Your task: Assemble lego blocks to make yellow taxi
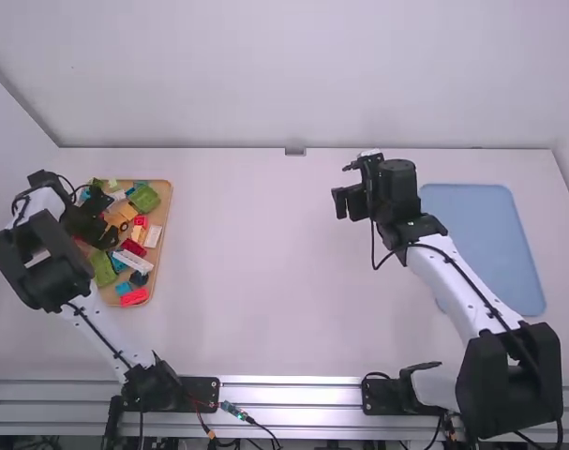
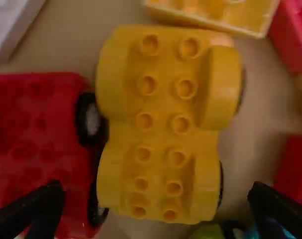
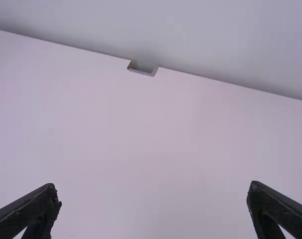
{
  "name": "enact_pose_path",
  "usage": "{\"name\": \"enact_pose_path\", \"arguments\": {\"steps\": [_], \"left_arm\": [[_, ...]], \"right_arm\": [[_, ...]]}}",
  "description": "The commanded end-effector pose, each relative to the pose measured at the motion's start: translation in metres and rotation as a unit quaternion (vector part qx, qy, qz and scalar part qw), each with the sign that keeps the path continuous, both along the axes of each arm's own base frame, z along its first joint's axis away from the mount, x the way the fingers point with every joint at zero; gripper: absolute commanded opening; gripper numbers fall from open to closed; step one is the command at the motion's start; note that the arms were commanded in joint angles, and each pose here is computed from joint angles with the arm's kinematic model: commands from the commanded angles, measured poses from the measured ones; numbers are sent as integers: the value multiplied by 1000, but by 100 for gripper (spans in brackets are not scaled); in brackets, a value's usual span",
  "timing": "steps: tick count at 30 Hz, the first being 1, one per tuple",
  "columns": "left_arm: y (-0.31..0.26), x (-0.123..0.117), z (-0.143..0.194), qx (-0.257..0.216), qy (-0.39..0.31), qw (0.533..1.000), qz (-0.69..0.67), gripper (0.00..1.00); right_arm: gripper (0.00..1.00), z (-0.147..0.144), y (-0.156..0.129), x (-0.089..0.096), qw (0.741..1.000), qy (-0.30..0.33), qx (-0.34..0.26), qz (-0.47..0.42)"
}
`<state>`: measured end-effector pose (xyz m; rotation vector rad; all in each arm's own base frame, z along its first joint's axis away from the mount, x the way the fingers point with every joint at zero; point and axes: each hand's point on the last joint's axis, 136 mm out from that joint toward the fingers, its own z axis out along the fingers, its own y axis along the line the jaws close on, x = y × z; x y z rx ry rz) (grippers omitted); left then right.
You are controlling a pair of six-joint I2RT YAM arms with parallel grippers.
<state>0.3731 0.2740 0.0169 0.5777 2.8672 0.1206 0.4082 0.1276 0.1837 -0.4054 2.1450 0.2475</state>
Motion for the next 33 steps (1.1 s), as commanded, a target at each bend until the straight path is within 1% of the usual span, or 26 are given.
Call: {"name": "enact_pose_path", "arguments": {"steps": [1, 4, 8, 10, 13, 16, 17, 19, 21, 22, 24, 25, 26, 27, 33], "left_arm": [[-8, 12, 8, -2, -3, 1000, -5, 97], [-11, 12, 7, -3, 1, 1000, -8, 97], [-11, 6, 2, -12, 5, 1000, 5, 97], [-5, 1, -4, -7, 11, 999, 46, 97], [-7, -1, -7, -6, 16, 998, 65, 97], [-14, -4, -9, -21, 24, 998, 63, 95], [-17, -6, -9, -28, 26, 997, 65, 93], [-17, -6, -9, -31, 28, 996, 78, 90], [-16, -6, -9, -23, 31, 994, 101, 88], [-14, -4, -9, -15, 31, 994, 108, 85], [-3, -4, -8, 8, 30, 990, 140, 84], [-2, -4, -8, 10, 30, 989, 143, 84], [1, -4, -8, 16, 29, 987, 155, 82], [-2, -3, -8, 17, 30, 987, 158, 80], [-9, -4, -8, 10, 38, 986, 163, 77]], "right_arm": [[99, 13, -3, 7, 1000, -13, 2, -6], [99, 10, -4, 5, 1000, -8, 0, -7], [99, 8, -5, 4, 1000, -2, -1, -7], [99, 7, -5, 3, 1000, -1, -2, -7], [99, 8, -4, 4, 1000, -2, -1, -7], [99, 8, -4, 4, 1000, -3, -1, -7], [99, 8, -5, 4, 1000, -3, -1, -7], [99, 8, -5, 4, 1000, -3, -1, -7], [99, 9, -4, 4, 1000, -5, -1, -7], [99, 9, -4, 5, 1000, -5, 0, -6], [99, 10, -4, 5, 1000, -8, 1, -5], [99, 11, -3, 5, 1000, -8, 1, -5], [99, 11, -4, 6, 1000, -9, 1, -6], [99, 11, -4, 6, 1000, -10, 1, -7], [99, 11, -4, 6, 1000, -10, 2, -5]]}}
